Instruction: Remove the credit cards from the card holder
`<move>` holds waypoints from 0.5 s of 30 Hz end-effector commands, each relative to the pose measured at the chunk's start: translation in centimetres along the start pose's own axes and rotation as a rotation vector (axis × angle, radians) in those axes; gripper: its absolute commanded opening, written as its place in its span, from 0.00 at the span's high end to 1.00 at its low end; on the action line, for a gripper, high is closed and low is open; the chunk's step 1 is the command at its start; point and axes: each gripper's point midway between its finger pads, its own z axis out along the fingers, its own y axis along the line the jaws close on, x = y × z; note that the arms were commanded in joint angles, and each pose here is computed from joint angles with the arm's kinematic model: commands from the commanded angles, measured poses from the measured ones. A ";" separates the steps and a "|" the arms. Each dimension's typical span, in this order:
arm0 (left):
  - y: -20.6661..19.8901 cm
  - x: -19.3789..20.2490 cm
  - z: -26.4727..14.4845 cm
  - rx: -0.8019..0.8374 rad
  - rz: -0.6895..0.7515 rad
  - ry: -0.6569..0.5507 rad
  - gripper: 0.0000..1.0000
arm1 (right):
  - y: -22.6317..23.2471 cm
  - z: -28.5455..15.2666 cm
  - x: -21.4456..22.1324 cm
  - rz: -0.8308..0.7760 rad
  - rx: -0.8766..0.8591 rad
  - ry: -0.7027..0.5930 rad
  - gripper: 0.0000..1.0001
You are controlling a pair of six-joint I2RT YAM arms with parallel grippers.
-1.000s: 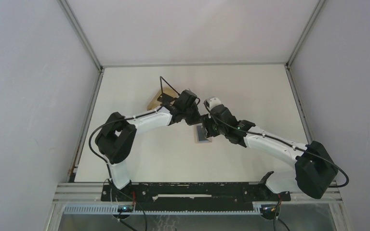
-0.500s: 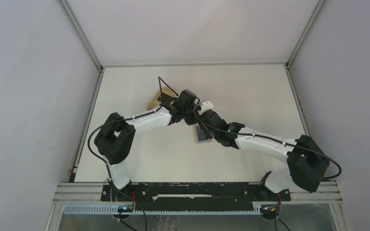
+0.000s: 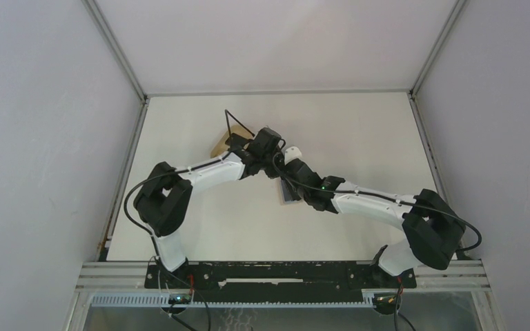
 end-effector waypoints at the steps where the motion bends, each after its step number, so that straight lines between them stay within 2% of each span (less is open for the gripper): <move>1: -3.2 -1.4 -2.2 0.114 -0.027 -0.036 1.00 | 1.1 -0.5 -2.1 0.006 -0.025 -0.073 0.60; 6: -3.4 -1.2 -2.1 0.129 -0.036 -0.025 1.00 | 0.7 -0.1 -1.6 0.004 -0.001 -0.062 0.63; 15: -3.2 -0.8 -1.9 0.133 -0.042 -0.010 1.00 | -0.8 1.0 -0.3 0.001 0.094 -0.019 0.78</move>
